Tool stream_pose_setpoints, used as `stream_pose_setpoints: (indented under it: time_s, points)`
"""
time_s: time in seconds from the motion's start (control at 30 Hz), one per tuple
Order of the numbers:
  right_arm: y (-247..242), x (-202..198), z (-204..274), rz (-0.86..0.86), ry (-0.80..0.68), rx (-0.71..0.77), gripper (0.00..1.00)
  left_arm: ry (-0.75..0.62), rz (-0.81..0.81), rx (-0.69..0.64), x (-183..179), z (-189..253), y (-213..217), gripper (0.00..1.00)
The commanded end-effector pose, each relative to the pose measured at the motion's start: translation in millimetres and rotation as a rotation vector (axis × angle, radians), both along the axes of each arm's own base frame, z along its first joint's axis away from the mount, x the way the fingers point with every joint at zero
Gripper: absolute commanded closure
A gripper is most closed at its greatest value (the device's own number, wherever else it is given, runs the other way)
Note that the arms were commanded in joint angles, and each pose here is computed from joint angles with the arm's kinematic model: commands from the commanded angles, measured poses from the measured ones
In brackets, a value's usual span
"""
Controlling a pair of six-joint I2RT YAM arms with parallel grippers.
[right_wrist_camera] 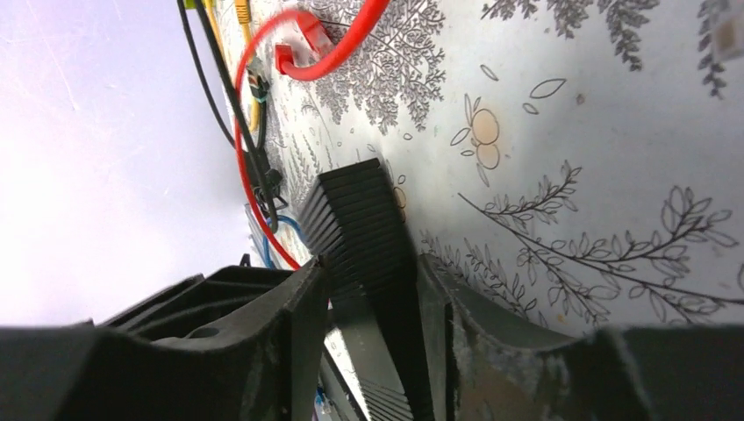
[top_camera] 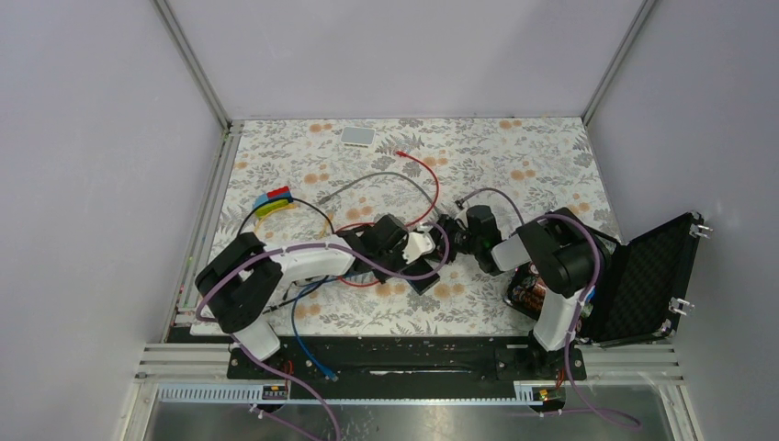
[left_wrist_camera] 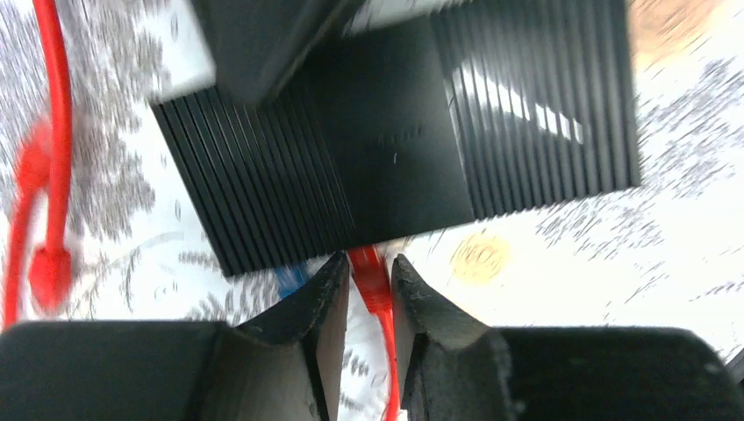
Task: Insert the plug into the switch port
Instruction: Insert the connector into the switch port.
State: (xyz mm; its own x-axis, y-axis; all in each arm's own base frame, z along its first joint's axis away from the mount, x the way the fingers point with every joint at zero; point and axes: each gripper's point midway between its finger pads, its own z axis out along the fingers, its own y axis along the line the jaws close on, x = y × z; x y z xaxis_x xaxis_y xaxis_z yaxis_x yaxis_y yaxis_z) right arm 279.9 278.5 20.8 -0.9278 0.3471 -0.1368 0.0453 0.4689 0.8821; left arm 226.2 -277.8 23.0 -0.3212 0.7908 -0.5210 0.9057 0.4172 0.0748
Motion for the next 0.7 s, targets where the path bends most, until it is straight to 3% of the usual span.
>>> stream_pose_setpoints:
  time_s: [0.0,0.1,0.13,0.23,0.53,0.67]
  points:
    - [-12.5,-20.6,-22.5,-0.024,0.110,-0.085,0.47,-0.200,-0.144,-0.398,17.7,81.6,-87.3,0.73]
    - [-20.0,-16.7,-23.0,-0.055,0.113,-0.105,0.41,-0.205,-0.111,-0.356,16.2,78.9,-71.8,0.64]
    - [-23.1,-15.0,-23.6,-0.069,0.114,-0.111,0.39,-0.208,-0.093,-0.344,16.2,77.6,-66.7,0.57]
    - [-30.8,-10.4,-22.4,-0.106,0.109,-0.125,0.35,-0.221,-0.044,-0.321,15.8,77.4,-52.7,0.04]
    - [-45.2,5.2,4.7,-0.124,0.010,-0.238,0.33,-0.302,0.059,-0.347,16.6,101.1,-24.9,0.01]
    - [-57.6,4.8,24.3,-0.094,-0.092,-0.329,0.33,-0.436,0.266,-0.370,40.7,141.9,7.1,0.01]
